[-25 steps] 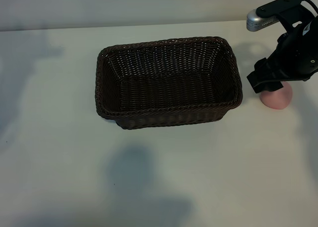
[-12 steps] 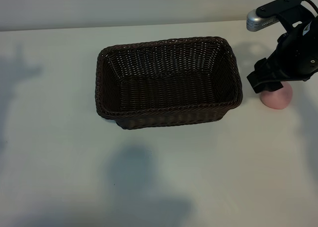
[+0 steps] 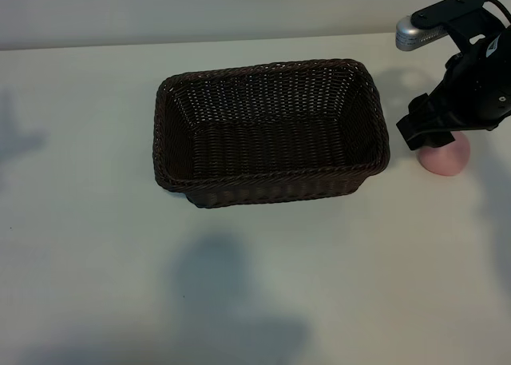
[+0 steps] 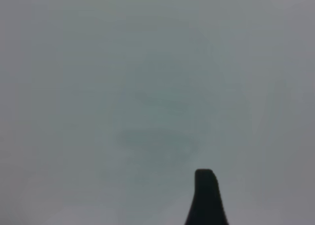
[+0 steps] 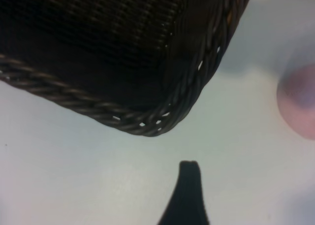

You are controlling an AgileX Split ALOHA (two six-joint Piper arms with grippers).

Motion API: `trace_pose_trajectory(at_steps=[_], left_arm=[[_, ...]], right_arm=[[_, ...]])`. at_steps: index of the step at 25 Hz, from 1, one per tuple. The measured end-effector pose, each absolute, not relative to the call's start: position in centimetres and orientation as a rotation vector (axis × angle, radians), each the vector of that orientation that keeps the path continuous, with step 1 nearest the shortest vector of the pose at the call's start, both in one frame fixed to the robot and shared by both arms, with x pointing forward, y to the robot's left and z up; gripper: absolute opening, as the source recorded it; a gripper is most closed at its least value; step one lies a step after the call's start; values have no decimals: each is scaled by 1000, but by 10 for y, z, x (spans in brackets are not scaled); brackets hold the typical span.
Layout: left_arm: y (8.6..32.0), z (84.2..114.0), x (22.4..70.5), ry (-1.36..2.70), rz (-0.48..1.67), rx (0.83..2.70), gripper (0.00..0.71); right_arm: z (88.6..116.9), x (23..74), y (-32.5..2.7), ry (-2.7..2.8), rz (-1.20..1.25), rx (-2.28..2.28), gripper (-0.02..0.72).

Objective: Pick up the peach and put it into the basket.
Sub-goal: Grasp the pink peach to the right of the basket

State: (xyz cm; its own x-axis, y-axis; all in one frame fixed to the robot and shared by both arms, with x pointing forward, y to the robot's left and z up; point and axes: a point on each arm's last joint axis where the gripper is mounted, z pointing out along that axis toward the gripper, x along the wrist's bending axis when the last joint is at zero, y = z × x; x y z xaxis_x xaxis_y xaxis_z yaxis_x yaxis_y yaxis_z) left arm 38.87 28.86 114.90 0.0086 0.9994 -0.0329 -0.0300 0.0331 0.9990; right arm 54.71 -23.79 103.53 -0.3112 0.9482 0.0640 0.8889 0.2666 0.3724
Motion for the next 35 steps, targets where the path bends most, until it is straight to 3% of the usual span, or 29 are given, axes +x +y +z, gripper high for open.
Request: trace_pose_trajectory(at_steps=[28,35], left_arm=[[287,1150,386,1161,1198,1198,531],[283,1140,385,1136,1183,1373,531]], right_arm=[[1036,548,-237,2350,529,1733,594],[1036,548,-237,2350,532,1736,594]])
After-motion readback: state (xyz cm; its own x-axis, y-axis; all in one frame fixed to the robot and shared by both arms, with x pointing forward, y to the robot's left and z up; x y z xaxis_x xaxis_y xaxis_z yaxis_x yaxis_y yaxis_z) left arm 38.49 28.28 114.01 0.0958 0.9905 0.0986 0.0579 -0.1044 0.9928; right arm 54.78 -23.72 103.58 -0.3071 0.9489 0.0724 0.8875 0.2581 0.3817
